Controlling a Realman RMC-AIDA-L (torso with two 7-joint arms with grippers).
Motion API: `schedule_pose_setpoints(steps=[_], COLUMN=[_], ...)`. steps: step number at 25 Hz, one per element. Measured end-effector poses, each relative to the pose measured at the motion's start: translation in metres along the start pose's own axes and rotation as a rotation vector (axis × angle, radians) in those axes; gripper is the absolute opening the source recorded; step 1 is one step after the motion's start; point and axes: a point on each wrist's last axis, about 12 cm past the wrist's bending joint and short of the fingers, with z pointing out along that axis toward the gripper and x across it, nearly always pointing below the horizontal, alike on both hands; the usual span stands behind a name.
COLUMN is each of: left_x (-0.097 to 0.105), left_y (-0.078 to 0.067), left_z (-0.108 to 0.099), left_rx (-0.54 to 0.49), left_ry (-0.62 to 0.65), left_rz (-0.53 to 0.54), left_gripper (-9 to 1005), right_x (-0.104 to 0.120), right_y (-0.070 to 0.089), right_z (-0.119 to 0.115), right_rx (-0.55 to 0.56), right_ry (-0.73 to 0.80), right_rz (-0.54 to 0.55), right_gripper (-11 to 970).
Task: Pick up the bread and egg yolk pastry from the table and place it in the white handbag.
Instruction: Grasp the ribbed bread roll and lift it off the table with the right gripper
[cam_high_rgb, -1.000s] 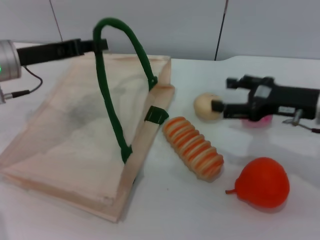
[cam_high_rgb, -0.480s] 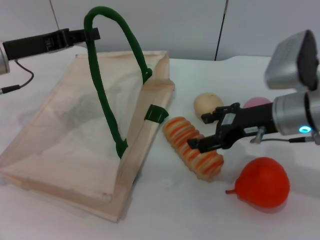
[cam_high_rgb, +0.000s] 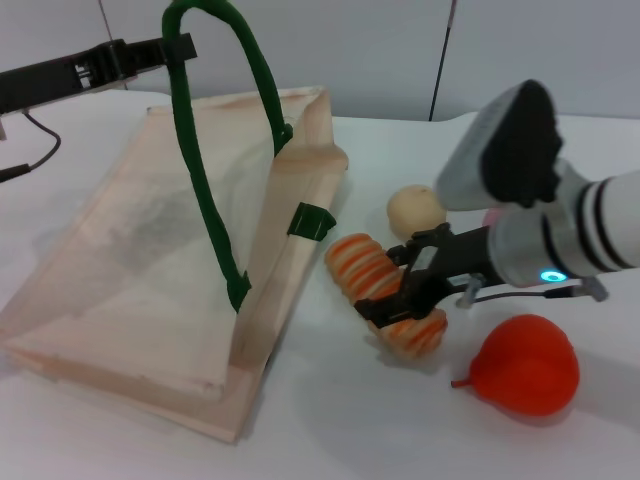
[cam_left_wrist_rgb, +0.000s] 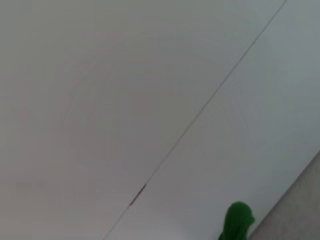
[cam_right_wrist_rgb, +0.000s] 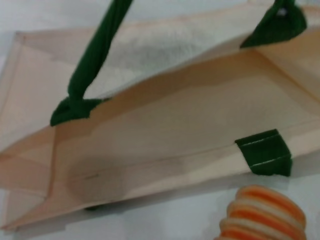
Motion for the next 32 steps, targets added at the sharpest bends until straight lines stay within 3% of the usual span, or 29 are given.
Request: schedule_pose_setpoints(steps=[9,20,25,32], left_x=[0.001,0.002,0.003,0.002], left_y=[-0.002,-0.003,-0.003,-0.004], left_z=[0.002,0.004,0.004,0.001], left_rx=[0.024,0.028,0.028,0.039], left_ry=[0.0,0.0,0.0,-0.013], left_rz=[-0.001,-0.001,-0.002,-0.006], left_gripper=[127,127,128,128], right_x=[-0.009,-0.005,-0.006,-0.004], right_y=[-0.002,-0.014,-0.014,-0.013], right_z=[0.028,0.03,0.03,0.028], right_rx=[0.088,0.168,0.165,0.159], right_ry=[0.112,0.146,0.147,0.15], right_rz=[0.043,0.091,0.094,0.095], right_gripper=[861,855,699,615])
